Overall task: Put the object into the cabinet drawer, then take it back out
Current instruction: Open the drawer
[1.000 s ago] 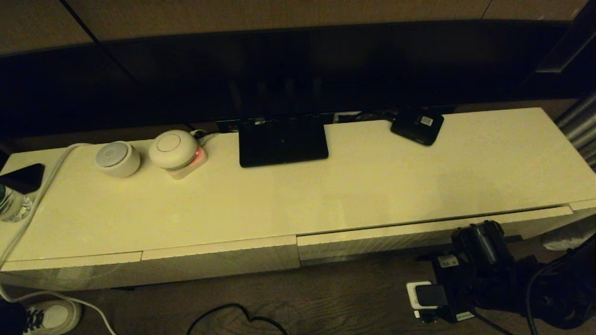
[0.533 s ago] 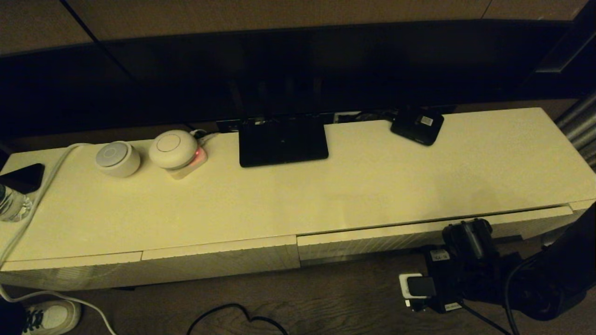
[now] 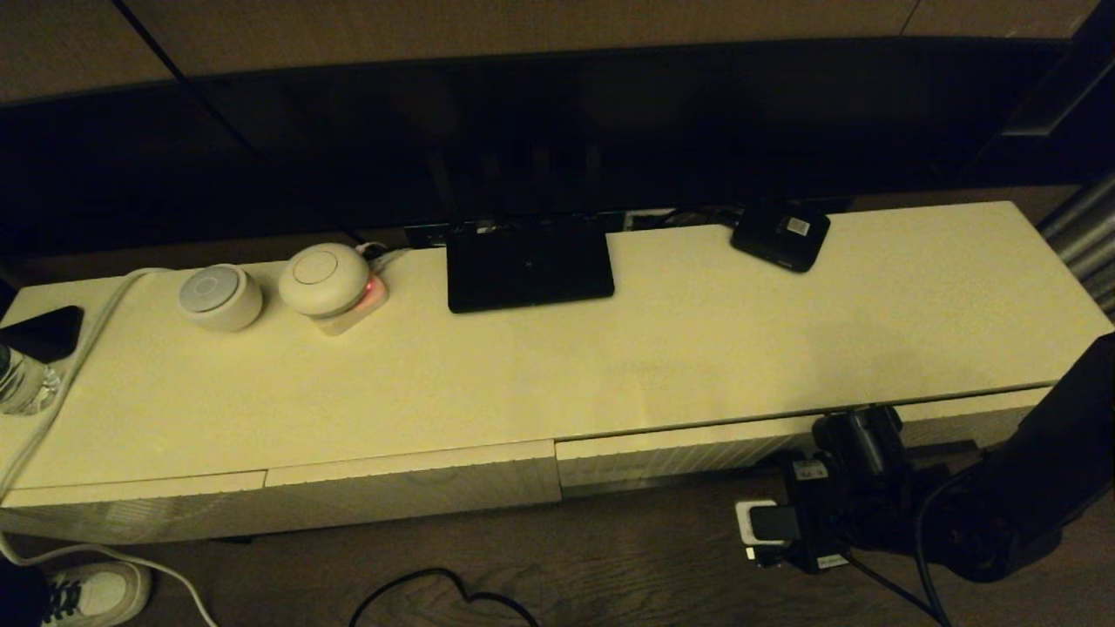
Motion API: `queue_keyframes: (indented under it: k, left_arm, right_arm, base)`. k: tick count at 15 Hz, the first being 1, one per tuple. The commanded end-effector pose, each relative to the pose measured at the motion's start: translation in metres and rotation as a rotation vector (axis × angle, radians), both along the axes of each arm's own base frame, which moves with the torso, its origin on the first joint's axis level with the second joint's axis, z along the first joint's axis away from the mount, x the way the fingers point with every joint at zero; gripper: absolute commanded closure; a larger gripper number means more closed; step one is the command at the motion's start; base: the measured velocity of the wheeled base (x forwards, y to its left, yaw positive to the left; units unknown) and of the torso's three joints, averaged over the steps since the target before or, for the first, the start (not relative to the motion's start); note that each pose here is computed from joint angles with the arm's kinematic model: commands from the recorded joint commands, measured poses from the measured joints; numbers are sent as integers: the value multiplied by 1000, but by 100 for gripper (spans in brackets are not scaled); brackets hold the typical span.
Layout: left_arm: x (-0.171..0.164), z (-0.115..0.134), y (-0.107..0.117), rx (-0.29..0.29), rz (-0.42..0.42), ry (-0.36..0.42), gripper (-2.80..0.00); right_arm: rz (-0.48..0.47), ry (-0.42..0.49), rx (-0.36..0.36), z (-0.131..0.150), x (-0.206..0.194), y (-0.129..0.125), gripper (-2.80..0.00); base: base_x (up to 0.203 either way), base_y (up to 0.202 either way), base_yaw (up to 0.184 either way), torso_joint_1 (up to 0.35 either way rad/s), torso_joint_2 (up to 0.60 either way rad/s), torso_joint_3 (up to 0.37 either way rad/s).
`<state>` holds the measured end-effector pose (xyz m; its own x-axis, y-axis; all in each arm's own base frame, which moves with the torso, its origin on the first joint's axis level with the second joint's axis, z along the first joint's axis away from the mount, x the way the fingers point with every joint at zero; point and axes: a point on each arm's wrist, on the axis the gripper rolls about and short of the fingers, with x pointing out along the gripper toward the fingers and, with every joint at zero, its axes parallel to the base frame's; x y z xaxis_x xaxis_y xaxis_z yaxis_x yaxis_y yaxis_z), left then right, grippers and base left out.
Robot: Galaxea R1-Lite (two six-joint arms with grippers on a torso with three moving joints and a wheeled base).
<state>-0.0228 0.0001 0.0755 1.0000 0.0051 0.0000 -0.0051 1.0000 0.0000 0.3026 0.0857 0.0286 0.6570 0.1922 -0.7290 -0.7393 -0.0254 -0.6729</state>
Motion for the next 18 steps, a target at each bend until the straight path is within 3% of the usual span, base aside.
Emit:
queue_keyframes:
  k: [1, 18]
  left_arm:
    - [0, -1, 0, 0, 1, 3, 0]
    - [0, -1, 0, 0, 0, 3, 0]
  right_arm:
    - [0, -10, -2, -5, 8, 0, -280]
    - [-2, 35, -16, -19, 5, -1, -280]
  base:
    - [0, 0, 0, 0, 0, 0]
    - [0, 0, 0, 0, 0, 0]
